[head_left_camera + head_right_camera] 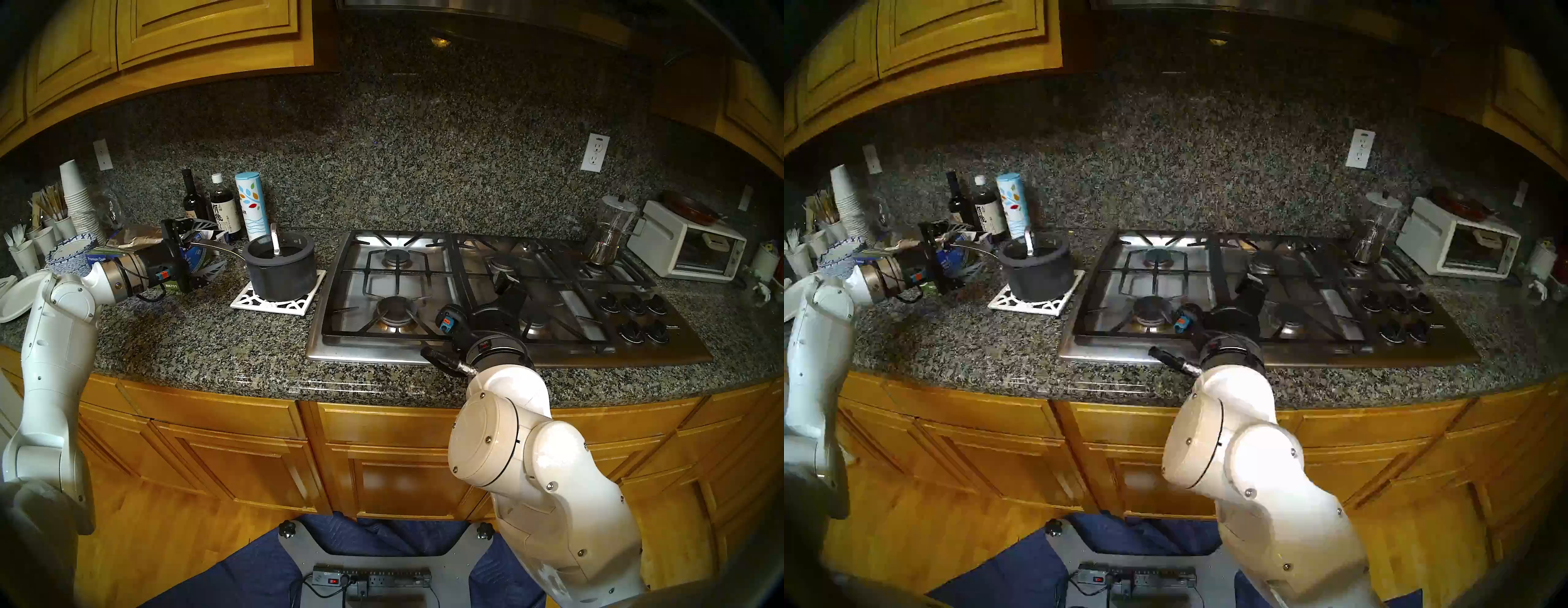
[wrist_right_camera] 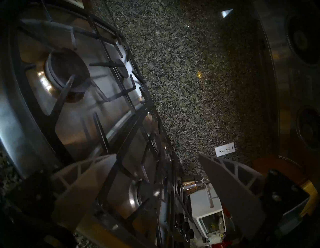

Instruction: Pick up the pot, put it on the stove, take off the pot lid

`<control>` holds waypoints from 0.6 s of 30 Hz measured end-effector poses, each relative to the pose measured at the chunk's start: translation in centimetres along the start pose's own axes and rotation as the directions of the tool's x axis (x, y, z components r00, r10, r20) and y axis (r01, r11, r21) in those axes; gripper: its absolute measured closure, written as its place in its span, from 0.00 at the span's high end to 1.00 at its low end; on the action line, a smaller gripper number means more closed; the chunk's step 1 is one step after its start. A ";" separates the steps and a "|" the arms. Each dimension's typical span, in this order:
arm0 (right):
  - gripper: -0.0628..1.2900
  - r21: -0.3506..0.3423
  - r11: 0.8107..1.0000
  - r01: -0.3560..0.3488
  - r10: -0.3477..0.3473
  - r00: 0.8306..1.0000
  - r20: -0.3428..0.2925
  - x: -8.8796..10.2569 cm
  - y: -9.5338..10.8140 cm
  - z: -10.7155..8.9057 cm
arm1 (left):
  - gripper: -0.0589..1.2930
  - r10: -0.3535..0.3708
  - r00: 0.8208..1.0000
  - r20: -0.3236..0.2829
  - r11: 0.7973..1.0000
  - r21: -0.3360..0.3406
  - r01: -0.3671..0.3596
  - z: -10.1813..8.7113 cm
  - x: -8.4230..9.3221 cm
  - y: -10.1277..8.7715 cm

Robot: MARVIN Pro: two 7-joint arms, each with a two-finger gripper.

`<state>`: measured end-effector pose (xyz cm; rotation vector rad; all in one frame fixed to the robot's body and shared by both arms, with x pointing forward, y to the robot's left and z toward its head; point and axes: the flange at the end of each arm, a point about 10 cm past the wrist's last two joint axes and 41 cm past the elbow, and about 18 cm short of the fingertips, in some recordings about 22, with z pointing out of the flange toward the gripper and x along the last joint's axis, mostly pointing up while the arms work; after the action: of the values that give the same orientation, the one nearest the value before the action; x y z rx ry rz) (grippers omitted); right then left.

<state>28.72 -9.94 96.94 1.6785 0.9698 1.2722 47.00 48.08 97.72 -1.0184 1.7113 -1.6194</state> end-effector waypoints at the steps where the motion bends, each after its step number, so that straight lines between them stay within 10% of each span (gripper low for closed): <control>1: 0.96 0.000 1.000 0.000 0.000 1.000 0.000 0.0 0.0 0.0 | 0.96 0.001 1.000 -0.003 1.000 0.001 -0.001 0.3 0.1 0.1; 18: 0.96 0.000 1.000 0.000 0.000 1.000 0.000 0.0 0.0 0.0 | 0.96 0.011 1.000 0.019 0.999 -0.038 -0.011 2.3 -0.1 2.7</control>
<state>28.72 -9.94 96.94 1.6789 0.9700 1.2720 48.50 46.80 94.81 -1.0371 1.7377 -1.5714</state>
